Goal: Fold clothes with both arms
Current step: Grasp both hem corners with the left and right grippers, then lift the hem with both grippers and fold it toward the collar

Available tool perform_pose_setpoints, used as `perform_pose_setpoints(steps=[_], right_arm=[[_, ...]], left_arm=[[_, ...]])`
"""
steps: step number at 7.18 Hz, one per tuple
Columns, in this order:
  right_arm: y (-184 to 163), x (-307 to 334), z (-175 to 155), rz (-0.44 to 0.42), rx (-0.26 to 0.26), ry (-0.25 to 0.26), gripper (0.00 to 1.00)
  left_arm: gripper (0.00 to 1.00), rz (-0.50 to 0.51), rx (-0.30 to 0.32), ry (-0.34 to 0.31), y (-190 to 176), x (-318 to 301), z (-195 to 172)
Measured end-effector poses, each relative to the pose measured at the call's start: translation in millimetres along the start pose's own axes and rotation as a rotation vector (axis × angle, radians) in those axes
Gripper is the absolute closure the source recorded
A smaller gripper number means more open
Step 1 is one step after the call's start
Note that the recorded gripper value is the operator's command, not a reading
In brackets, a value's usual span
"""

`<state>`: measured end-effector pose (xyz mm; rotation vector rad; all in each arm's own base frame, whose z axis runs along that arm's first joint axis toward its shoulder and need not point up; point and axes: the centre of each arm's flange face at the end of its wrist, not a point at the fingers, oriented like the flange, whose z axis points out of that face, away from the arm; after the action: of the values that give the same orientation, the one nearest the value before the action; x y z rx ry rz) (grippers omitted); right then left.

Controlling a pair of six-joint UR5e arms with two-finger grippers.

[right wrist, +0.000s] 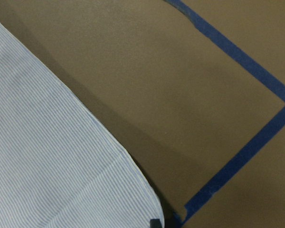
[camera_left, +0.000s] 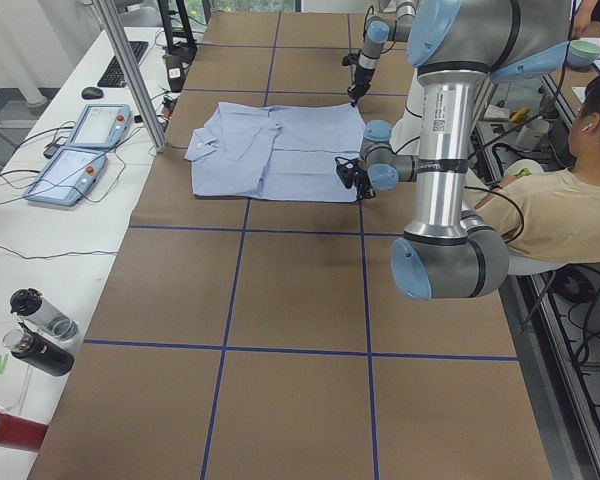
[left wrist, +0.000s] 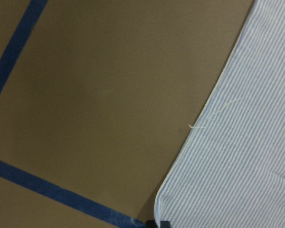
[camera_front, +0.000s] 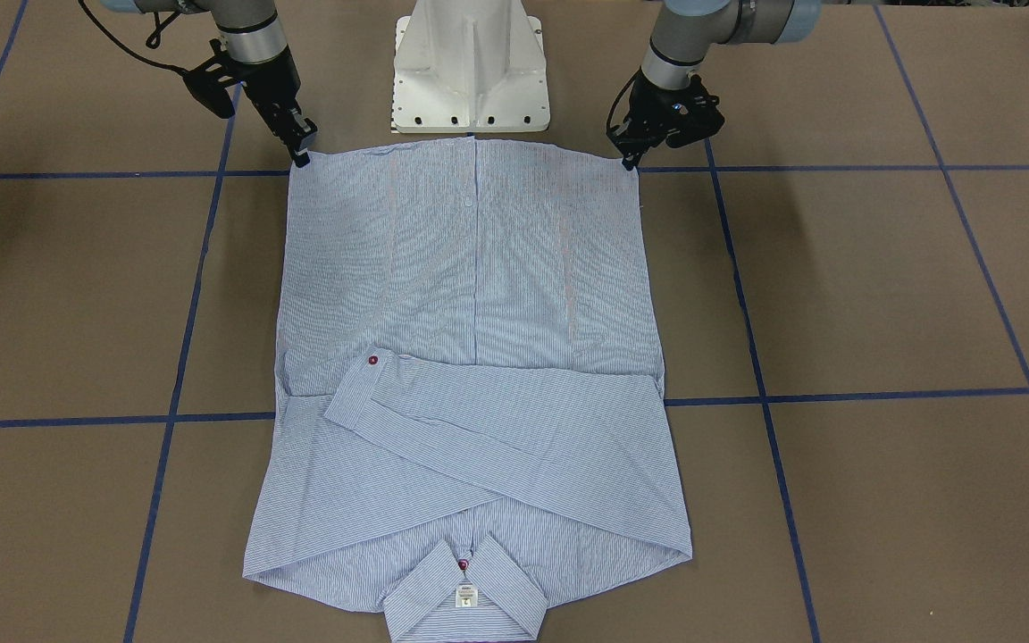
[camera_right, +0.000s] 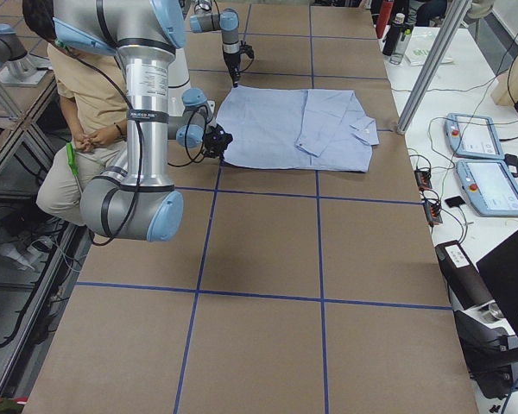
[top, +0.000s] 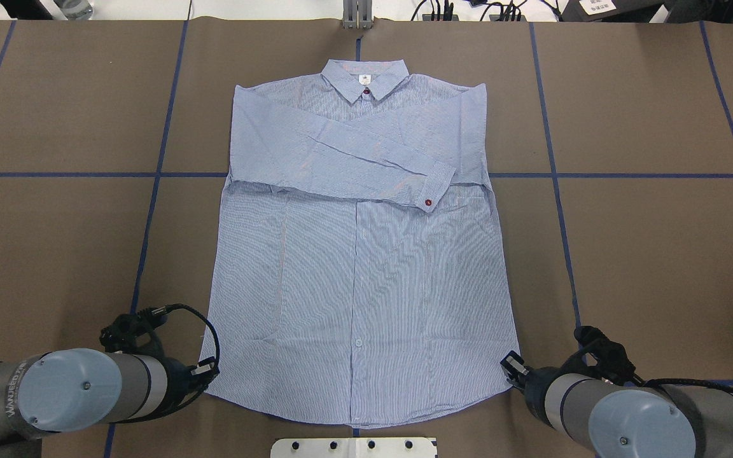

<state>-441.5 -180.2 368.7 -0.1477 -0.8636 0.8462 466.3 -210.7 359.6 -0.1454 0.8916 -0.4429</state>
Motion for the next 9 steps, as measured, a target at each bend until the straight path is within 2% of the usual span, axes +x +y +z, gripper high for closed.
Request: perform_pose_setpoints(steps=[3,5,7,9], right_arm=[[-2,-4,-30,-0.002,0.004,0.02,1.0],[-16,-19,-45,0.027,0.015,-0.01,1.0],[-46,-56,-58,0.09,0.009,-0.047,1.0],[-85,-101,-70,0.136,-0.011,-0.081,1.0]], left_arm=[[1.0,-0.028,-0.042,0.028,11,13,-49],[1.0,-0.043,-0.093,0.079,12,27,-84],[1.0,-0.088,-0.052,0.184,-30,64,-120],[1.0,-0.096,-0.009,0.245,-90,87,-151]])
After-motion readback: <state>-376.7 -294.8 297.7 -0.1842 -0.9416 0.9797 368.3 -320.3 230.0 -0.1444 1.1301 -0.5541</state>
